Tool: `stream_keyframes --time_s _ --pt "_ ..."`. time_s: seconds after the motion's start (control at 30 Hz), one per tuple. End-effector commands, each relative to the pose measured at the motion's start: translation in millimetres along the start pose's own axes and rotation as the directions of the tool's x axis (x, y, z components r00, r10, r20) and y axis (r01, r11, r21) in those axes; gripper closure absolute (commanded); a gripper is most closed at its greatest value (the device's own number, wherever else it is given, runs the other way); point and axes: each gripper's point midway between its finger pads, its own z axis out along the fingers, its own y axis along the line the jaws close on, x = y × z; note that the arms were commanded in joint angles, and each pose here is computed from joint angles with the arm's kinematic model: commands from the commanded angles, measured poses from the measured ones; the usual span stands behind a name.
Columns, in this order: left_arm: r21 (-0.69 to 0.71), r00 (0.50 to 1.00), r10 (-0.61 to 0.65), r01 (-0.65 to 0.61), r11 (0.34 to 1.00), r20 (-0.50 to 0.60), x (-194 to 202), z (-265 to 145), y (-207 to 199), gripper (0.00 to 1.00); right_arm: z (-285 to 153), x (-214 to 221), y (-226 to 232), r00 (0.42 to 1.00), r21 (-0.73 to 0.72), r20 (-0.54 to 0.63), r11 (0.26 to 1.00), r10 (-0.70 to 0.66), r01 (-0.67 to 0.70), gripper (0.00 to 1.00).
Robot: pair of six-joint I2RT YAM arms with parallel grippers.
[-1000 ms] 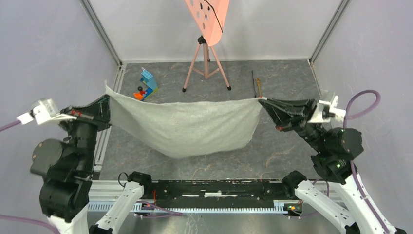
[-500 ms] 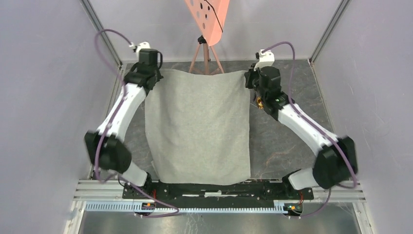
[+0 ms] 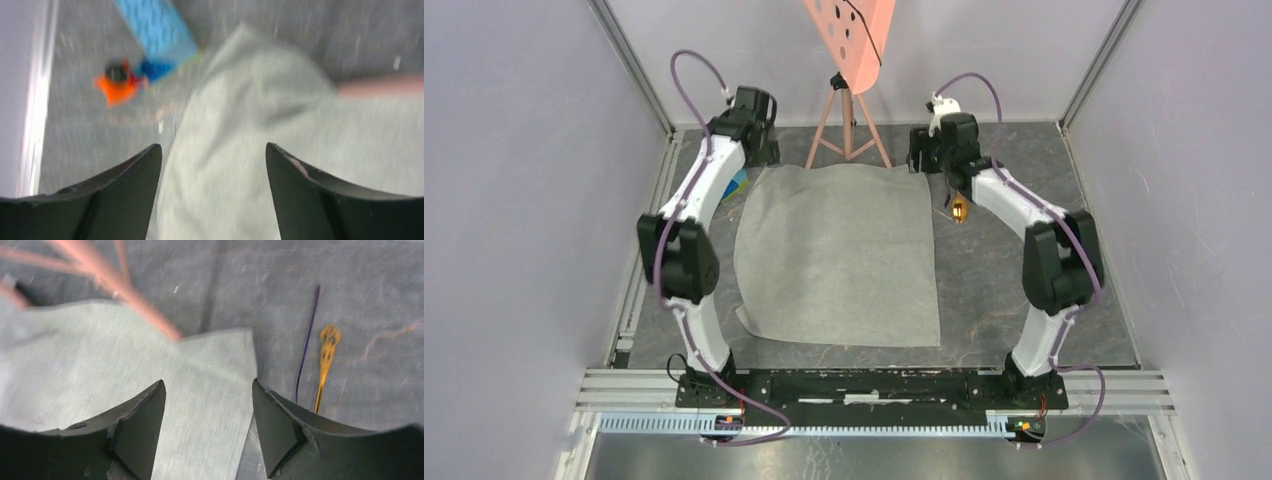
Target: Fold the napkin into a case and place the utensils inside
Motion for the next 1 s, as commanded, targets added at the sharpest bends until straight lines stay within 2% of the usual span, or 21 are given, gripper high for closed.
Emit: stream_keyframes --time_s 0.0,0.1,0.17,0.3,0.43,0.5,0.6,0.7,0.8,0.87,0.97 --pt "0.135 0.991 -0.105 0.115 0.984 -0.077 53.7 -68.9 16.0 0.15 -57.0 23.8 33.6 0.998 -0.170 0.009 0.983 0.068 -0.065 0.29" --pt "0.247 0.965 -0.191 0.232 0.941 -0.180 116.9 -78.8 4.6 0.09 -78.2 75.5 71.5 0.993 -0.290 -0.054 0.950 0.101 -0.112 0.29" --pt "0.260 0.943 -0.247 0.303 0.917 -0.225 150.7 -84.1 6.6 0.07 -92.7 113.1 100.7 0.992 -0.361 -0.111 0.927 0.067 -0.103 0.29" --pt "0.206 0.919 -0.277 0.339 0.918 -0.280 199.2 -82.4 20.1 0.04 -116.1 176.3 124.0 0.977 -0.416 -0.213 0.906 -0.008 -0.084 0.29" --pt "0.131 0.886 -0.310 0.372 0.919 -0.346 236.9 -79.6 29.8 0.03 -135.3 207.4 115.7 0.970 -0.415 -0.237 0.908 -0.052 -0.053 0.30" --pt "0.094 0.877 -0.345 0.395 0.914 -0.334 248.7 -82.3 38.8 0.00 -144.6 216.0 109.1 0.968 -0.410 -0.240 0.911 -0.067 -0.039 0.30" --pt "-0.032 0.860 -0.461 0.466 0.884 -0.220 251.0 -92.4 72.6 0.00 -157.5 222.0 105.3 0.973 -0.423 -0.221 0.906 -0.072 -0.029 0.30" --pt "-0.129 0.816 -0.556 0.541 0.831 -0.161 262.2 -101.2 94.7 0.11 -164.1 227.3 99.3 0.973 -0.412 -0.218 0.911 -0.077 -0.020 0.30" --pt "-0.277 0.785 -0.603 0.553 0.786 -0.142 285.2 -106.5 118.0 0.33 -168.0 233.3 98.5 0.971 -0.415 -0.227 0.910 -0.073 -0.028 0.32" --pt "-0.337 0.776 -0.612 0.542 0.770 -0.151 297.9 -107.1 125.0 0.35 -168.3 236.8 98.7 0.969 -0.417 -0.237 0.908 -0.071 -0.035 0.34" --pt "-0.380 0.742 -0.643 0.548 0.745 -0.191 315.0 -104.6 121.6 0.47 -166.7 240.6 98.3 0.965 -0.416 -0.251 0.909 -0.080 -0.033 0.35"
